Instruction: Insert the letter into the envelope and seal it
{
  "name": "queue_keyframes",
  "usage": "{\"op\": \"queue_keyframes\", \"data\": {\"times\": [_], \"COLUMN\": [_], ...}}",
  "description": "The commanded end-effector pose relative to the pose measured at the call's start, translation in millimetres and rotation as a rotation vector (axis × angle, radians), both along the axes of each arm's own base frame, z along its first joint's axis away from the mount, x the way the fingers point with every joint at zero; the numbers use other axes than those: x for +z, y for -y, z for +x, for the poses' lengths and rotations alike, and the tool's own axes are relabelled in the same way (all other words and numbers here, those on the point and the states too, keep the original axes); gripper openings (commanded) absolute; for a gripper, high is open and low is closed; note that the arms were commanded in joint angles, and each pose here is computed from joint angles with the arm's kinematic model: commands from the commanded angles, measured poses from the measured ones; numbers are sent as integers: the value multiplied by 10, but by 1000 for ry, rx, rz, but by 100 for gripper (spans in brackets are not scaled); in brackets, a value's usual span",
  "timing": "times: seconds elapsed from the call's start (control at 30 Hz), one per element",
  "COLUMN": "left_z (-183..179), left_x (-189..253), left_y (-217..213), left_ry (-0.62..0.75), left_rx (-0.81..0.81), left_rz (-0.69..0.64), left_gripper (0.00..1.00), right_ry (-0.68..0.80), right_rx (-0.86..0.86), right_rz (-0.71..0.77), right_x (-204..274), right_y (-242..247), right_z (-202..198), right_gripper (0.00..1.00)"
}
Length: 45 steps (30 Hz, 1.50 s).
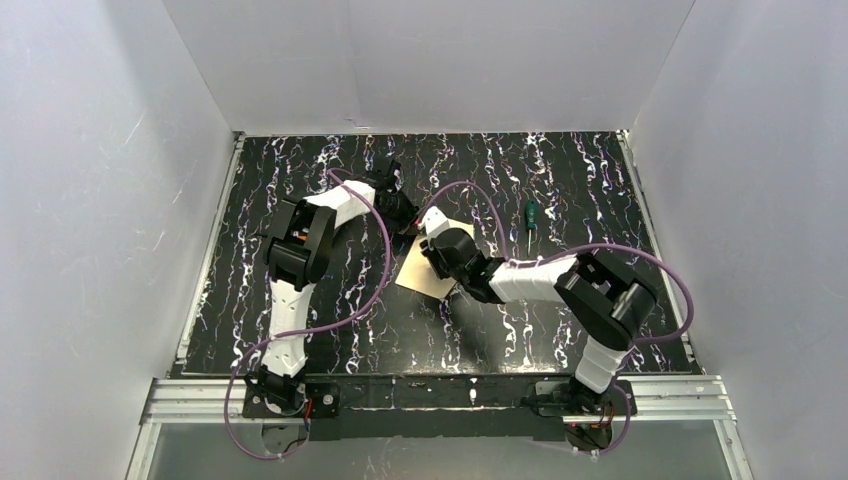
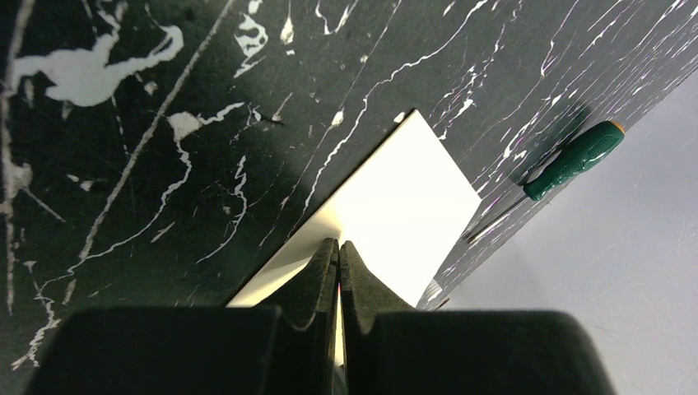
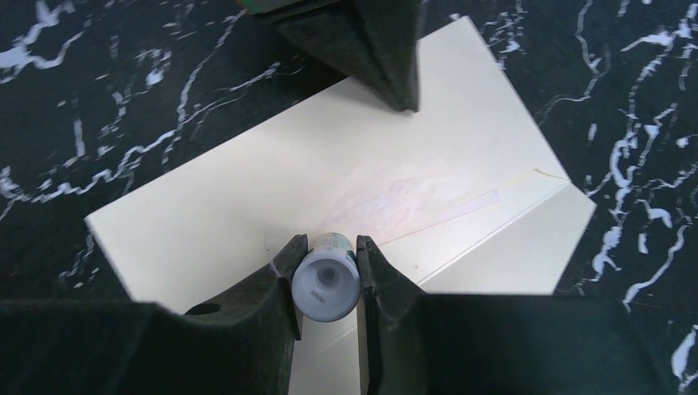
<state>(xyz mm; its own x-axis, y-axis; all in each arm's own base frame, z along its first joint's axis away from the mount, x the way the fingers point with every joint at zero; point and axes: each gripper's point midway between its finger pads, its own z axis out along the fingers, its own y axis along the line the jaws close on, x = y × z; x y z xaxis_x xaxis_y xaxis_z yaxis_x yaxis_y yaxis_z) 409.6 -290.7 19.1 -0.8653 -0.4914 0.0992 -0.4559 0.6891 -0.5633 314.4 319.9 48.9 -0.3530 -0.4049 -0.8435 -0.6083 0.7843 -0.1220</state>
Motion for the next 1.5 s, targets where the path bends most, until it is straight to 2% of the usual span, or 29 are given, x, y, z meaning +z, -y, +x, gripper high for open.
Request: {"op": "queue_keyframes", "data": {"times": [0.0, 0.17, 0.4, 0.53, 0.7, 0.8, 0.9, 1.0, 1.07, 1.1, 1.27, 1.47], "left_z": [-189, -209, -142, -125, -63, 5, 58, 62, 26, -9, -233, -361], "left_x": [-509, -526, -364, -229, -56, 114, 375, 651, 797, 821, 841, 950], "left_y": [-309, -311, -226, -195, -148, -92, -3, 57, 73, 60, -64, -231], "left_ry": [-106, -109, -51, 0, 70, 121, 181, 241, 279, 292, 325, 369], "left_rx": [31, 28, -24, -78, -125, -144, -169, -198, -217, -224, -247, -276], "left_rz": [173, 169, 122, 102, 74, 45, -13, -62, -92, -94, -76, -1], "left_gripper": [0, 0, 0, 0, 0, 4, 14, 25, 40, 45, 57, 70], "right_ry": [-130, -105, -116, -129, -186, -260, -406, -582, -718, -781, -970, -1127], "right_rx": [94, 37, -160, -137, -37, -44, -123, -284, -375, -391, -378, -357], "right_rz": [-39, -61, -70, -21, 92, 151, 132, 29, -27, -48, -82, -190], "right_x": [-231, -230, -149, 346, 1014, 1281, 1229, 1000, 892, 872, 863, 718], "right_y": [15, 81, 221, 85, -22, 49, 308, 753, 1011, 1090, 1218, 1373], "right_z": [-441, -341, 96, 181, -64, -198, -325, -538, -754, -878, -1360, -1658], "right_gripper": [1, 1, 1, 1, 1, 1, 1, 1, 1, 1, 1, 1]}}
